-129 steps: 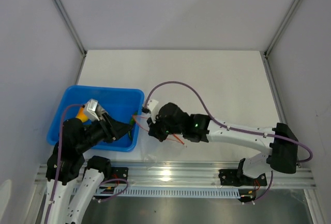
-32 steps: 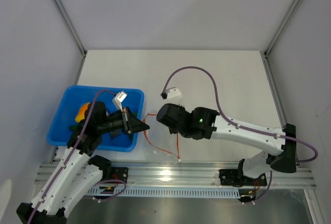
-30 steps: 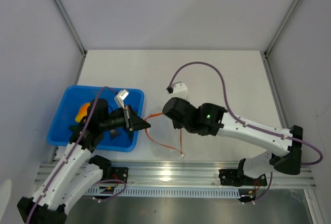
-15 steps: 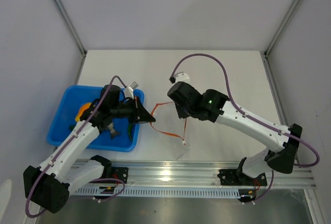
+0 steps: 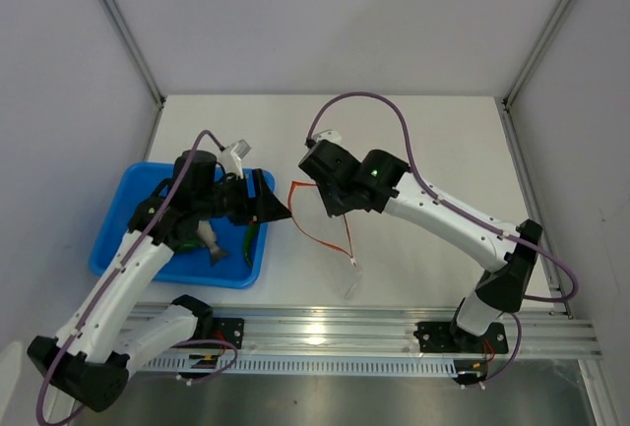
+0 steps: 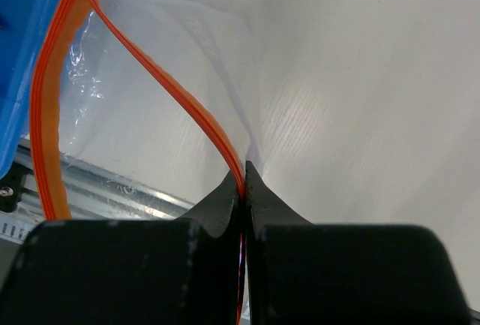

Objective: Place the food in the zip-top bag and seal the zipper
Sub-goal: Open the zipper of the food storage bag, then pick up the fake vegetable from the bin.

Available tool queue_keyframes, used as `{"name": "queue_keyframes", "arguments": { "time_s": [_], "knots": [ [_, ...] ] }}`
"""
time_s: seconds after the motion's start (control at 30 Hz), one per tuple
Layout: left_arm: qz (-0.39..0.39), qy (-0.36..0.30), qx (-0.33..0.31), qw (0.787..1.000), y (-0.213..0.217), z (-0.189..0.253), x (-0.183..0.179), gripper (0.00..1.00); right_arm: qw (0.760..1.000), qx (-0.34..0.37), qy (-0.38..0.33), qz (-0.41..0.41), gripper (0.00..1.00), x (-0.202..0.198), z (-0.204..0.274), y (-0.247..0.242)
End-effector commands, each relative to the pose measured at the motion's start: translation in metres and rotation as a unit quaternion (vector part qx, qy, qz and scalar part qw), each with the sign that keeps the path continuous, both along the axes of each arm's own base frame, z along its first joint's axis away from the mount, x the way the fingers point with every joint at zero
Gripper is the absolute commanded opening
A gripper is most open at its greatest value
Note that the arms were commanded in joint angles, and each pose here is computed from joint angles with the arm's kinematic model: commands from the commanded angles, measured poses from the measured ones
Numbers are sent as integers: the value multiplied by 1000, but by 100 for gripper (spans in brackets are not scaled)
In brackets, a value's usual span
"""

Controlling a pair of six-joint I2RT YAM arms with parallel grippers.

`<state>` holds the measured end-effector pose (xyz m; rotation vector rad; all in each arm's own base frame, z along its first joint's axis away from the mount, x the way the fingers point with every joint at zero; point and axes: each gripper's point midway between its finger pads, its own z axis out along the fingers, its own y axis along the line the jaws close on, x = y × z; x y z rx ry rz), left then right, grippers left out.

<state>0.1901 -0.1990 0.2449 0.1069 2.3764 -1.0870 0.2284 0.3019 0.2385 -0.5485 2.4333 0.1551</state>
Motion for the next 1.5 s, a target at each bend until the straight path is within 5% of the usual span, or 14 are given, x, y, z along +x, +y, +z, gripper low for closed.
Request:
{"name": "queue_keyframes", "arguments": {
  "time_s": [0.0, 0.2, 0.27, 0.33, 0.57, 0.73, 1.2, 1.47],
  "knots": [
    [59, -47, 26, 997, 21, 17, 8, 76, 1000, -19, 4, 14, 0, 5, 5, -6],
    [193, -18, 124, 973, 74, 0, 14, 76, 1000, -15, -15, 23, 0, 14, 3, -15],
    [214, -7, 113, 970, 82, -2, 9, 54, 1000, -5, -4, 16, 0, 21, 2, -20],
    [216, 11, 119, 969, 85, -19, 8, 47, 1000, 6, 8, 25, 0, 20, 8, -23],
    [223, 71, 224, 946, 108, -85, 27, 60, 999, 20, 26, 33, 0, 22, 4, -40],
    [246, 121, 278, 921, 129, -125, 47, 61, 999, 24, 33, 31, 0, 28, -1, -46],
    [204, 200, 210, 935, 93, -184, 78, 57, 998, 26, 48, 23, 0, 36, -6, -54],
    [216, 218, 228, 924, 98, -207, 81, 72, 998, 29, 55, 16, 0, 37, -8, -57]
  ]
}}
